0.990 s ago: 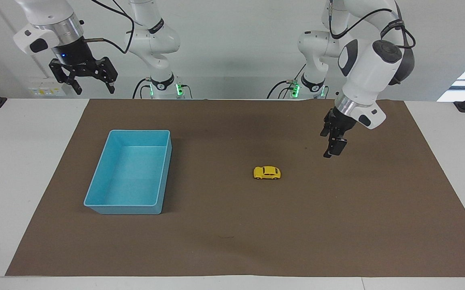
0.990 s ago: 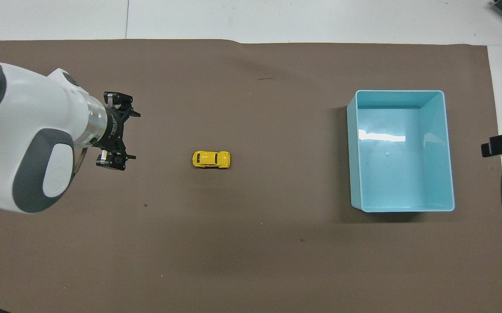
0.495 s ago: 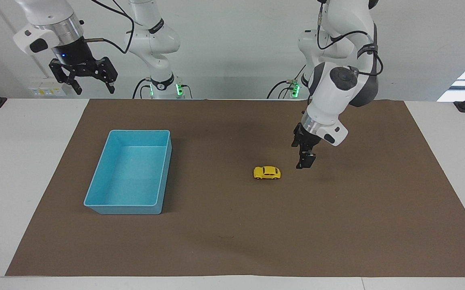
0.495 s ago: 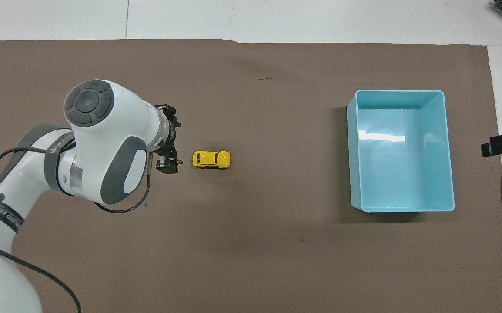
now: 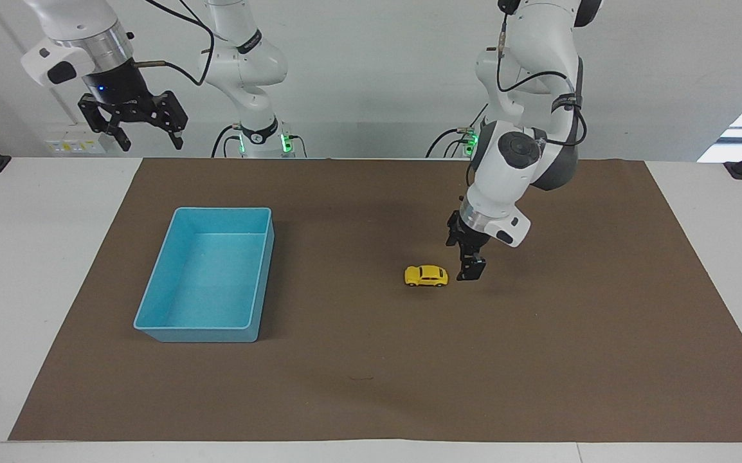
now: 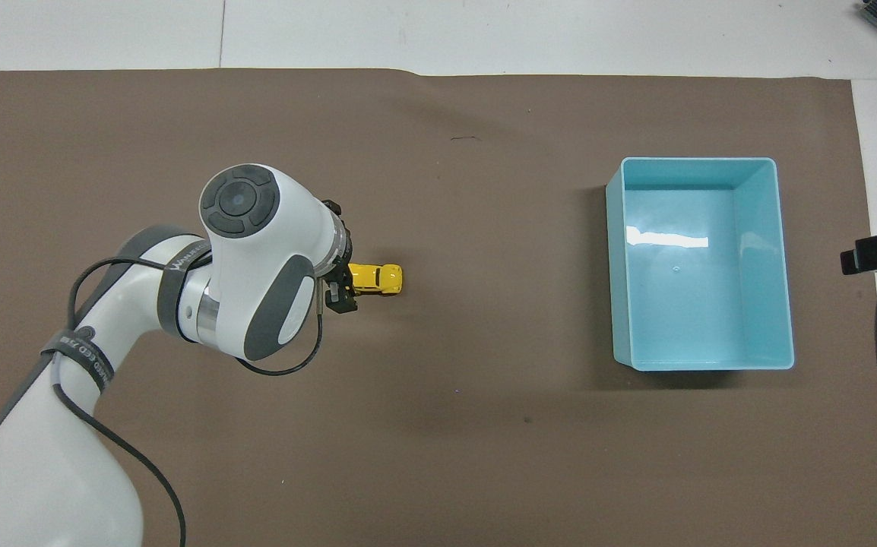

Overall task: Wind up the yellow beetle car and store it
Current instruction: 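Press down on the yellow car and pull it back with the left gripper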

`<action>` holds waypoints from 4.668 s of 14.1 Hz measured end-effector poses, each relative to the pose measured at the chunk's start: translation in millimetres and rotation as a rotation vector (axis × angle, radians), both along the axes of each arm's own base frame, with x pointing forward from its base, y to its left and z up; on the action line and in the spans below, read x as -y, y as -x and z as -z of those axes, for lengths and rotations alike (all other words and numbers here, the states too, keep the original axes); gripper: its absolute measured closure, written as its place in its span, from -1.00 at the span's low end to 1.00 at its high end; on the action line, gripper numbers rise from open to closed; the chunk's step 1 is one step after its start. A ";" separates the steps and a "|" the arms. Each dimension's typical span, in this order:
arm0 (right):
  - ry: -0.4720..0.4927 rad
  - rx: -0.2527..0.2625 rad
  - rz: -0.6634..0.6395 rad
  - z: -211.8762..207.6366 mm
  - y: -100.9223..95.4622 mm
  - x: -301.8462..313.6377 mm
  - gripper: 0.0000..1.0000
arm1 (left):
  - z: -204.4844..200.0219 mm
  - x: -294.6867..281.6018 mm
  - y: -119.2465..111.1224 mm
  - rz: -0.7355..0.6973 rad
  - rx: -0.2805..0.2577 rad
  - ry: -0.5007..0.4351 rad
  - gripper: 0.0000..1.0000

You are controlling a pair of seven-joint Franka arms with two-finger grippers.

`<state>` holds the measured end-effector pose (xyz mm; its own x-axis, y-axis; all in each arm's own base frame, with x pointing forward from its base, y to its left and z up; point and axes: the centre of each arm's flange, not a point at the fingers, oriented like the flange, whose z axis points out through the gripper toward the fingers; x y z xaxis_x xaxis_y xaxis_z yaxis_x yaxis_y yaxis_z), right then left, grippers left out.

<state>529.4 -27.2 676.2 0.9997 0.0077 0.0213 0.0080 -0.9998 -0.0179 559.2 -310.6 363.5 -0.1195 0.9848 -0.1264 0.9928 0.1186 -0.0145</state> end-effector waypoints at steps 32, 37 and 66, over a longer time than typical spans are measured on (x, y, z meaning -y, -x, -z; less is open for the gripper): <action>0.000 0.000 0.000 0.0 0.0 0.0 -1.00 | 46.1 7.0 -1.5 -0.003 -0.008 -0.020 0.11; 0.000 0.000 0.000 0.0 0.0 0.0 -1.00 | 46.6 -15.6 -8.1 -0.025 -0.028 -0.030 0.11; 0.000 0.000 0.000 0.0 0.0 0.0 -1.00 | 48.9 -107.7 -33.1 0.023 -0.052 -0.064 0.00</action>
<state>529.4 -27.3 676.3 0.9997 0.0076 0.0213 0.0080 -0.9998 -0.0180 592.2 -202.9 314.6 -0.1016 0.9932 -0.0570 0.9934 0.0983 -0.0587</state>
